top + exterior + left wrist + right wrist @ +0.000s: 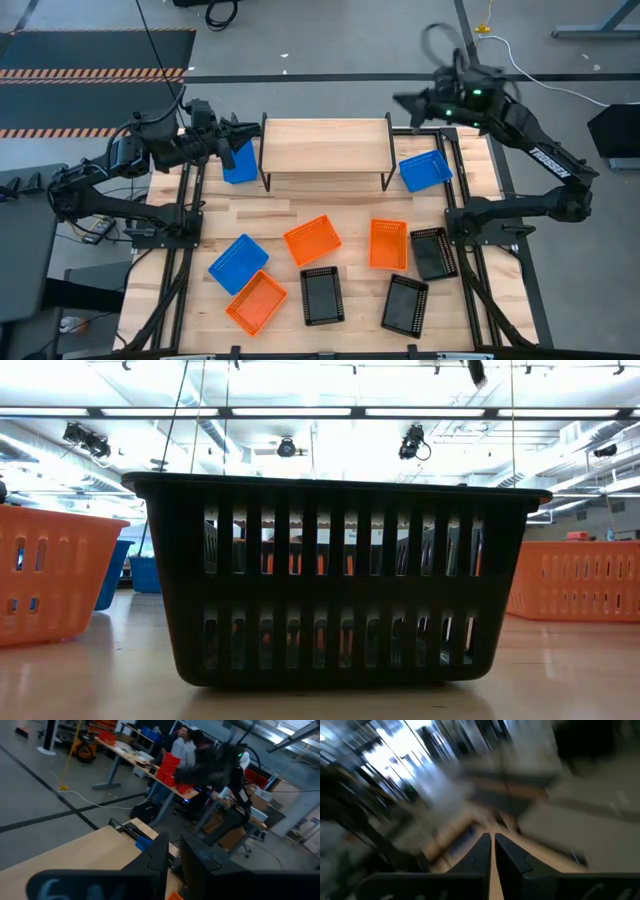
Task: Stack baskets on shelf by color
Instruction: Put the top right blue bin on the shelf
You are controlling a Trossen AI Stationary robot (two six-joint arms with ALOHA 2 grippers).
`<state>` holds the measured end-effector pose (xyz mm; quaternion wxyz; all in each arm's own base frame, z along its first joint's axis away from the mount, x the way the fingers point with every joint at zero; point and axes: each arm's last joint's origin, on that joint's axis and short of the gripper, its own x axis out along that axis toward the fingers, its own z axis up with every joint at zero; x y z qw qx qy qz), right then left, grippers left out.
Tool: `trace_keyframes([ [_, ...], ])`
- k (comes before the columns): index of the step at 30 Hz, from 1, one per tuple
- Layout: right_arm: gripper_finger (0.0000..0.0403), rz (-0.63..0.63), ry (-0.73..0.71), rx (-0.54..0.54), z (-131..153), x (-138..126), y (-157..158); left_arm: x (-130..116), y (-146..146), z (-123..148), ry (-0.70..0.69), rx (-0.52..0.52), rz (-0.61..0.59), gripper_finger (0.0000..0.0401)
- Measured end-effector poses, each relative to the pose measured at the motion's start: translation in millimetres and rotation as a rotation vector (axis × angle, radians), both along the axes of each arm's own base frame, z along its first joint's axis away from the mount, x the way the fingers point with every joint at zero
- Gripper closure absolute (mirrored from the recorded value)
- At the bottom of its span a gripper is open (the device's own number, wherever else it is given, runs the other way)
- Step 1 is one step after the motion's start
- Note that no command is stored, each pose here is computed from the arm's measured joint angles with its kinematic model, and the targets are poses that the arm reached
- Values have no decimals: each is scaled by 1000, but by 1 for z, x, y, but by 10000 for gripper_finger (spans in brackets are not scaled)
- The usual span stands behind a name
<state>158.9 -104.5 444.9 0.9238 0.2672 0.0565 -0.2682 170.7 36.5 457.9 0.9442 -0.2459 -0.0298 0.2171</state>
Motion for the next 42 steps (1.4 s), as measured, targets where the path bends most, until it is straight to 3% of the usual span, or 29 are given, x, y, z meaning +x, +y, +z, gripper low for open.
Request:
trace_keyframes([
  [4,331,-16,185,122,-20,-9,1,0,0,-1,2,-8,-1,320],
  [12,225,-204,584,292,-51,-44,8,0,-1,-5,39,-32,-5,282],
  [16,186,-237,710,418,-73,-47,9,0,-1,-5,45,-25,-6,271],
  [20,168,-180,771,515,-99,-42,11,0,-1,-5,45,-25,-4,266],
  [25,169,-76,929,528,-134,-39,16,0,-1,-6,55,-26,-5,266],
  [29,174,-44,965,598,-162,-36,20,-1,-1,-10,93,-34,-5,265],
  [32,176,74,1022,567,-182,-34,24,-1,-1,-11,99,-41,-4,264],
  [37,176,224,1192,408,-203,-37,29,-1,-2,-11,102,-42,-11,263],
  [42,176,163,1213,346,-205,-36,26,-1,-2,-11,107,-42,-11,265],
])
